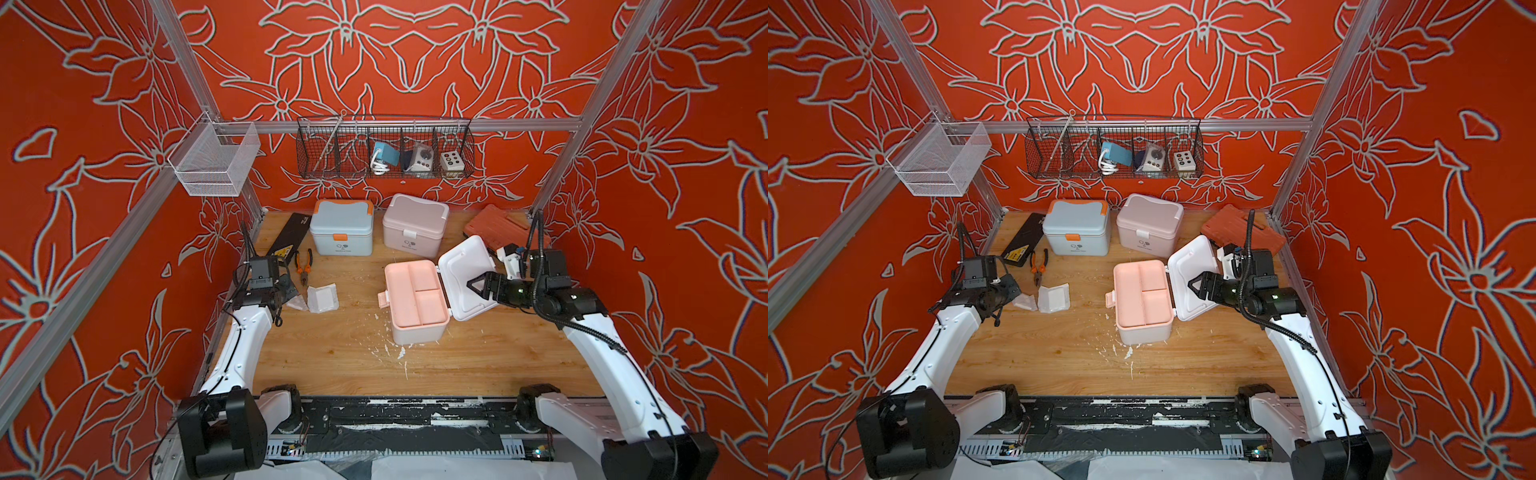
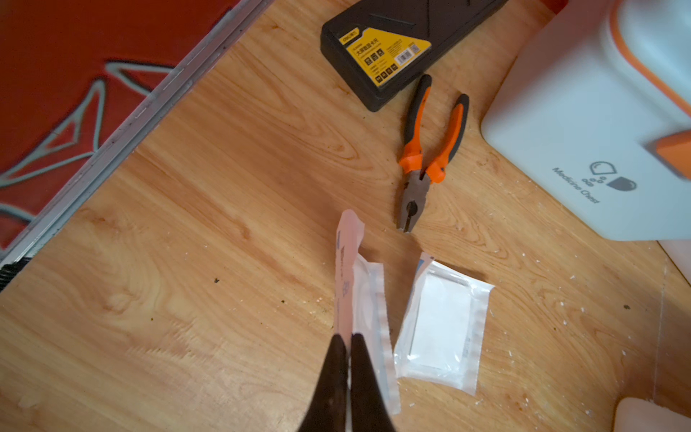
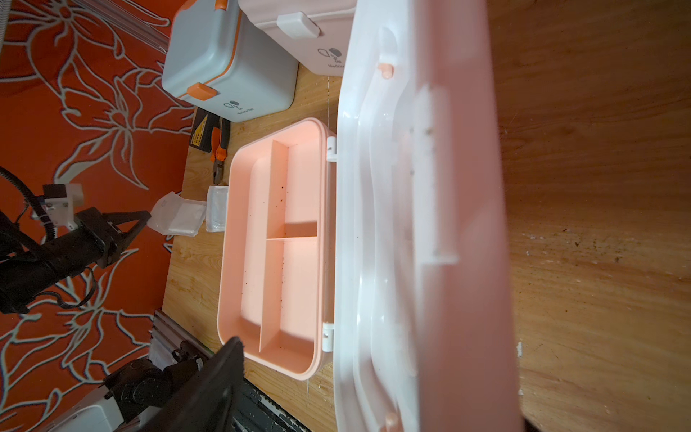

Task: Open first aid kits and take out gauze
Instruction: Place the gauze at the center of the board.

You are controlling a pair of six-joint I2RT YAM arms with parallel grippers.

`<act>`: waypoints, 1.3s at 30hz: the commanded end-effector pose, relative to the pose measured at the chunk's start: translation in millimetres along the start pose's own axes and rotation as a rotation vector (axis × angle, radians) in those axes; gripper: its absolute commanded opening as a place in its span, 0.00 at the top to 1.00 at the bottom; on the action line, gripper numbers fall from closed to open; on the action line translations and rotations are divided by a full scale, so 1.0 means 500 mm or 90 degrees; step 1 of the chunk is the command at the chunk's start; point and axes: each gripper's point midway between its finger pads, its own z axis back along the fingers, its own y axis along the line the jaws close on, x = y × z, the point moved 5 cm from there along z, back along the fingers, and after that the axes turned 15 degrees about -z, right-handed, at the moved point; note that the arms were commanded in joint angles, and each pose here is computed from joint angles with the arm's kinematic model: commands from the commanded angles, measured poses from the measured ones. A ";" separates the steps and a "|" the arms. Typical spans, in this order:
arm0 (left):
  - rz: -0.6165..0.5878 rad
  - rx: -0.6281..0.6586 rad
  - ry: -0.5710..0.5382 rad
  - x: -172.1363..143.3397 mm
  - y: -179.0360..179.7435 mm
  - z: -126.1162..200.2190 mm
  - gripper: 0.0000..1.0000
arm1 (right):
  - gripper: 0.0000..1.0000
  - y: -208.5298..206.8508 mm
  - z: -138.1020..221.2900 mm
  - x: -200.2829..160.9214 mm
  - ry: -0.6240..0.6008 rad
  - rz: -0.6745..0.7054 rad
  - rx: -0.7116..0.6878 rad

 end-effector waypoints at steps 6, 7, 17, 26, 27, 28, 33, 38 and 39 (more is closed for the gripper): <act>-0.007 -0.010 -0.006 0.001 0.007 -0.023 1.00 | 0.21 0.003 -0.008 0.003 0.007 -0.007 0.020; -0.006 -0.014 -0.005 0.001 0.007 -0.026 1.00 | 0.21 0.003 -0.009 0.002 0.008 -0.008 0.019; 0.006 -0.010 0.014 -0.003 0.019 -0.046 1.00 | 0.21 0.004 -0.004 0.001 0.005 -0.005 0.016; 0.014 -0.001 0.034 0.002 0.030 -0.063 1.00 | 0.21 0.006 -0.001 0.001 0.005 -0.003 0.017; 0.017 0.002 0.035 0.003 0.032 -0.063 1.00 | 0.21 0.006 0.000 0.000 0.004 -0.002 0.017; 0.018 0.004 0.036 0.003 0.034 -0.064 1.00 | 0.21 0.005 -0.001 0.000 0.005 -0.003 0.017; 0.029 0.033 0.034 0.016 0.051 -0.066 0.97 | 0.21 0.004 0.002 -0.002 0.004 -0.001 0.013; 0.032 0.040 0.035 0.025 0.058 -0.078 0.97 | 0.21 0.001 0.002 -0.004 0.004 0.000 0.011; 0.031 0.036 0.039 0.023 0.056 -0.082 0.97 | 0.21 0.001 0.002 -0.004 0.003 -0.001 0.010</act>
